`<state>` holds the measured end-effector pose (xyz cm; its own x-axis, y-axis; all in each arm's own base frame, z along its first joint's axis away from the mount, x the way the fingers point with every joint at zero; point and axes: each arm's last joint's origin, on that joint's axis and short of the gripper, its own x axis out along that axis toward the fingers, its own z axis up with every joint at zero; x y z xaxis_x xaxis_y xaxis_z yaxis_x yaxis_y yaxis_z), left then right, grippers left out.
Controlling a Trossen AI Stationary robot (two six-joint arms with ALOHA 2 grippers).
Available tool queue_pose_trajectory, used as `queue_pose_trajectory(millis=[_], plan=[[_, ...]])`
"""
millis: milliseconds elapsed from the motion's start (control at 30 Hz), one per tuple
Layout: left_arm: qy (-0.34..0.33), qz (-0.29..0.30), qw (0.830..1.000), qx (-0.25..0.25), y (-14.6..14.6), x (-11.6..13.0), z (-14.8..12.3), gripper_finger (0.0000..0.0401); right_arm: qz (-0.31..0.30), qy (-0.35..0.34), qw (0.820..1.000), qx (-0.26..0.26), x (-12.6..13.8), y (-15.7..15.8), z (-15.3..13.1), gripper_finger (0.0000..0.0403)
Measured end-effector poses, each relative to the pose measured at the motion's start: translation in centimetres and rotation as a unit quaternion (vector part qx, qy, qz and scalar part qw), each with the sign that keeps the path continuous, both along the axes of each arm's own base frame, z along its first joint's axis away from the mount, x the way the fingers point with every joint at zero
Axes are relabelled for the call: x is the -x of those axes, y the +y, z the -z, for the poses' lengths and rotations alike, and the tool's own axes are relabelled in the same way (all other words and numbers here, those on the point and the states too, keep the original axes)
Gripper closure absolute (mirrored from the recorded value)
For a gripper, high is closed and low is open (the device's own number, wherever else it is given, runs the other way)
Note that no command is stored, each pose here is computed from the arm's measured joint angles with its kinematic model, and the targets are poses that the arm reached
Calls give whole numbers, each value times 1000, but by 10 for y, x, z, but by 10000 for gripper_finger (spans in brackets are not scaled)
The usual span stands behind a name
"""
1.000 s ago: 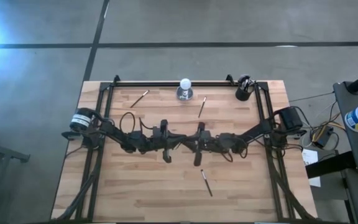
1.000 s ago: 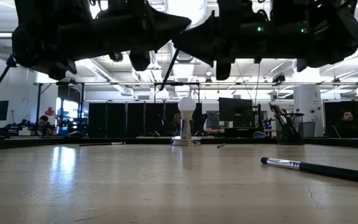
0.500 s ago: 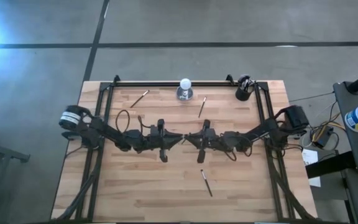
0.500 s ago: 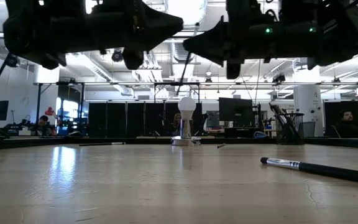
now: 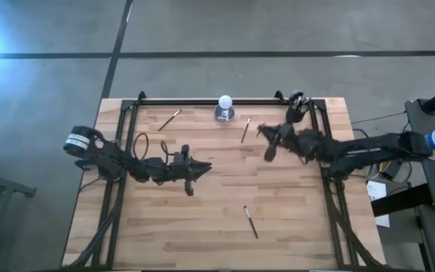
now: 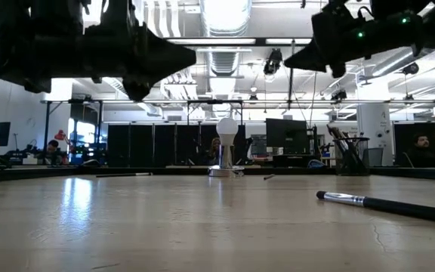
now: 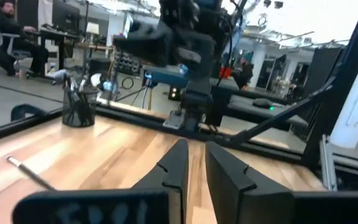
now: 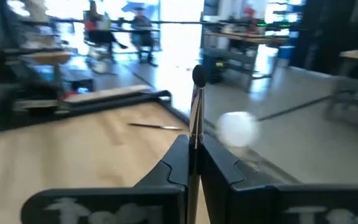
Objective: Pick & Place Makeup Supplies
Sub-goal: Put the makeup brush into the makeup holder
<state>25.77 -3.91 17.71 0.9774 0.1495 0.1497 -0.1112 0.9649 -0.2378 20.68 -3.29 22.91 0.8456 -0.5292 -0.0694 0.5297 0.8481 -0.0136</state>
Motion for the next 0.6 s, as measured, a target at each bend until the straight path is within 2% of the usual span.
queue_pose_trajectory(millis=[233,367,467,600], plan=[[-6,-4,1000,-3,1,2,0,375,54,26,998,6,31,-53,-6,389],[-4,-4,1000,-4,1,2,0,382,115,38,993,14,46,-78,-6,389],[-3,-4,1000,-4,1,2,1,383,179,56,982,23,57,-92,-4,389],[1,-5,1000,-10,1,4,2,384,278,73,957,27,72,-107,-3,389]])
